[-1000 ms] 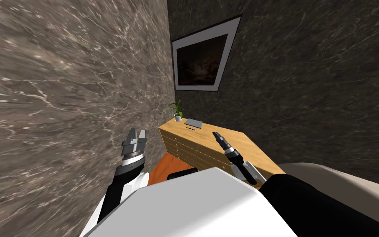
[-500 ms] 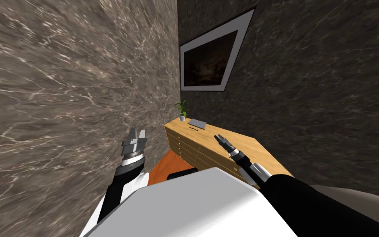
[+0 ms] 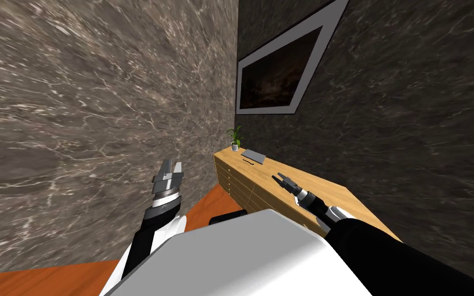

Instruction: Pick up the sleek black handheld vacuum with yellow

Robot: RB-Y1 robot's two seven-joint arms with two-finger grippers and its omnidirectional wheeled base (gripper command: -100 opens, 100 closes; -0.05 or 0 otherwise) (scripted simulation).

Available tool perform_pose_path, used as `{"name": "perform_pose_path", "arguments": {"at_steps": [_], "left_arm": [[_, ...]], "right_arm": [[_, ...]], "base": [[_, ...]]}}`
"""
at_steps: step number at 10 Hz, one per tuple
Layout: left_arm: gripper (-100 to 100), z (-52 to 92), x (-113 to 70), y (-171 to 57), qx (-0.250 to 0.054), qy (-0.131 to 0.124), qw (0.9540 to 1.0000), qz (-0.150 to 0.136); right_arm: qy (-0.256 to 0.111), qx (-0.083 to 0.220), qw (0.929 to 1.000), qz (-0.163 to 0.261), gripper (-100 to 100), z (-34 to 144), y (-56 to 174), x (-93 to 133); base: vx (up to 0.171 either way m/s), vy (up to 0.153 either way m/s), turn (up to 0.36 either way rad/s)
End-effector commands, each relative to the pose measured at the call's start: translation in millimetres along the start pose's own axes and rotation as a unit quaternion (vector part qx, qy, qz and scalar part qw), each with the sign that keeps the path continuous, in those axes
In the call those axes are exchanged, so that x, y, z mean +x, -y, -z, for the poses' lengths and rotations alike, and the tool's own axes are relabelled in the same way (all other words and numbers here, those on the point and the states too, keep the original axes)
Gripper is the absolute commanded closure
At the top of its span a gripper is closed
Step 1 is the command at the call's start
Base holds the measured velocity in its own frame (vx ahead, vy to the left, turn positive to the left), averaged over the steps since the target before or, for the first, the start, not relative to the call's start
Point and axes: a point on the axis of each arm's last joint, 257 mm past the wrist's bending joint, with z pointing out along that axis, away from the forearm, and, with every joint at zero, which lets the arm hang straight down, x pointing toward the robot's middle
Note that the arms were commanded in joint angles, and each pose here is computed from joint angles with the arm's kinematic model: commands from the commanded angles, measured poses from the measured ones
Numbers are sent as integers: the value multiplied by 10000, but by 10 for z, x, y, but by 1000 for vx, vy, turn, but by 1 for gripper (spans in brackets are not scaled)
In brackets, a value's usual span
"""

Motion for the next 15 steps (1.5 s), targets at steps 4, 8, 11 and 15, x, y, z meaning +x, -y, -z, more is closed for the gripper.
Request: {"name": "perform_pose_path", "arguments": {"at_steps": [4,8,11,15], "left_arm": [[0,0,1,0,1,0,10000,1],[0,0,0,0,0,0,10000,0],[0,0,0,0,0,0,10000,0],[0,1,-1,0,-1,0,10000,-1]], "right_arm": [[-874,121,9953,392,-100,290,317,250],[-2074,306,9752,709,-100,792,769,534],[-2525,432,9635,776,-100,1022,959,644],[-3679,751,9236,778,-100,1674,1392,845]], "base": [[-1,-8,273],[20,7,348],[28,9,214],[63,31,310]]}}
